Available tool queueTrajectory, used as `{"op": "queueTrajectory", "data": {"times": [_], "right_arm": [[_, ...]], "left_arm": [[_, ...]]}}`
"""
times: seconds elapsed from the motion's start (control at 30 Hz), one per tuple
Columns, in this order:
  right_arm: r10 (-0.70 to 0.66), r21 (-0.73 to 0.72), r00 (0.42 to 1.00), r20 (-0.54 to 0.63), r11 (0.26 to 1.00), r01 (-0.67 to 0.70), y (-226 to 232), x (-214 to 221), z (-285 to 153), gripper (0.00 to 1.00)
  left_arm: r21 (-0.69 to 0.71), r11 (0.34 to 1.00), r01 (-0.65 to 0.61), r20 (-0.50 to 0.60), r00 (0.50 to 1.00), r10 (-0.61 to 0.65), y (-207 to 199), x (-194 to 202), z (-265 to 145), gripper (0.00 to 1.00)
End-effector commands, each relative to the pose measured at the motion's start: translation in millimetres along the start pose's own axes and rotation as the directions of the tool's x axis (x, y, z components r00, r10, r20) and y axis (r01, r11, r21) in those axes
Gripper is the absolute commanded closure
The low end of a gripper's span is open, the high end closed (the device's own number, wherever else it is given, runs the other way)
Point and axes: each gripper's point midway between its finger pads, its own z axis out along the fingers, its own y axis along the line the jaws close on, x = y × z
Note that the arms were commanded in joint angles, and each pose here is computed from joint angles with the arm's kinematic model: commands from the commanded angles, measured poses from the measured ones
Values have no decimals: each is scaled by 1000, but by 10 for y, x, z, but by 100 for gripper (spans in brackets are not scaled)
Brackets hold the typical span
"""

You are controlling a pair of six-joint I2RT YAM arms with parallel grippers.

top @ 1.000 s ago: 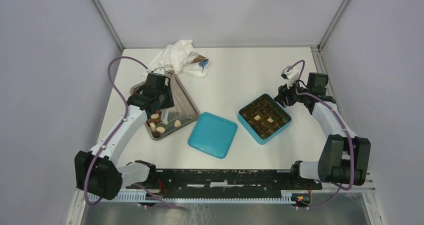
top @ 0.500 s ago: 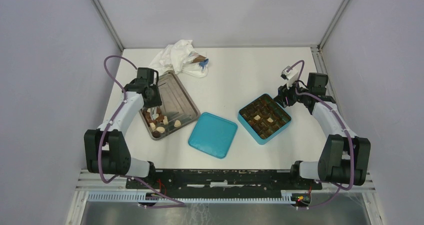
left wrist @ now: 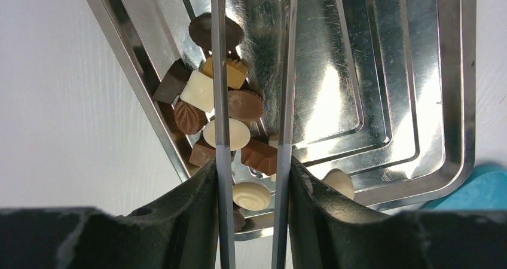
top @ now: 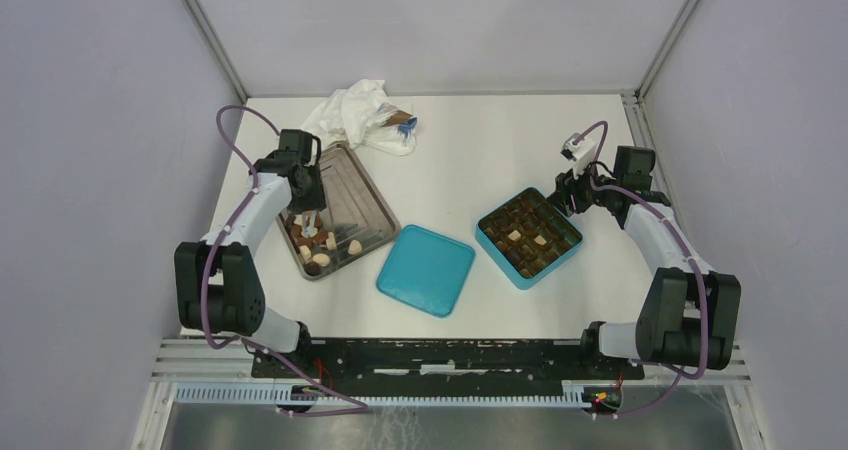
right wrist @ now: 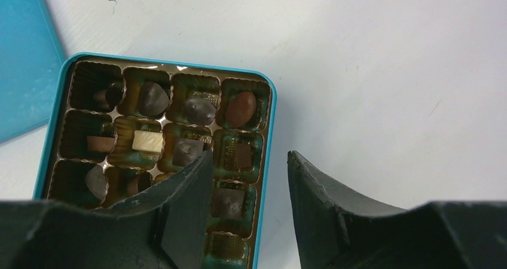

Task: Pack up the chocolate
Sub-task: Pick up the fake chocolate from the plate.

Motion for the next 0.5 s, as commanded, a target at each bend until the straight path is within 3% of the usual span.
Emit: {"op": "queueTrajectory", "data": {"times": [0.0,0.2,0.47], "right_arm": [[-12,-22,1000,20,1000,12,15,-40,7,45],[-10,-26,1000,20,1000,10,22,-38,11,45],[-8,-26,1000,18,1000,8,21,-31,12,45]], "left_arm": [[-18,999,-39,48,998,40,43,-228,-59,53],[-14,999,-34,52,998,35,47,-244,-67,53],[-8,1000,-18,141,990,19,68,-400,-248,54]]}}
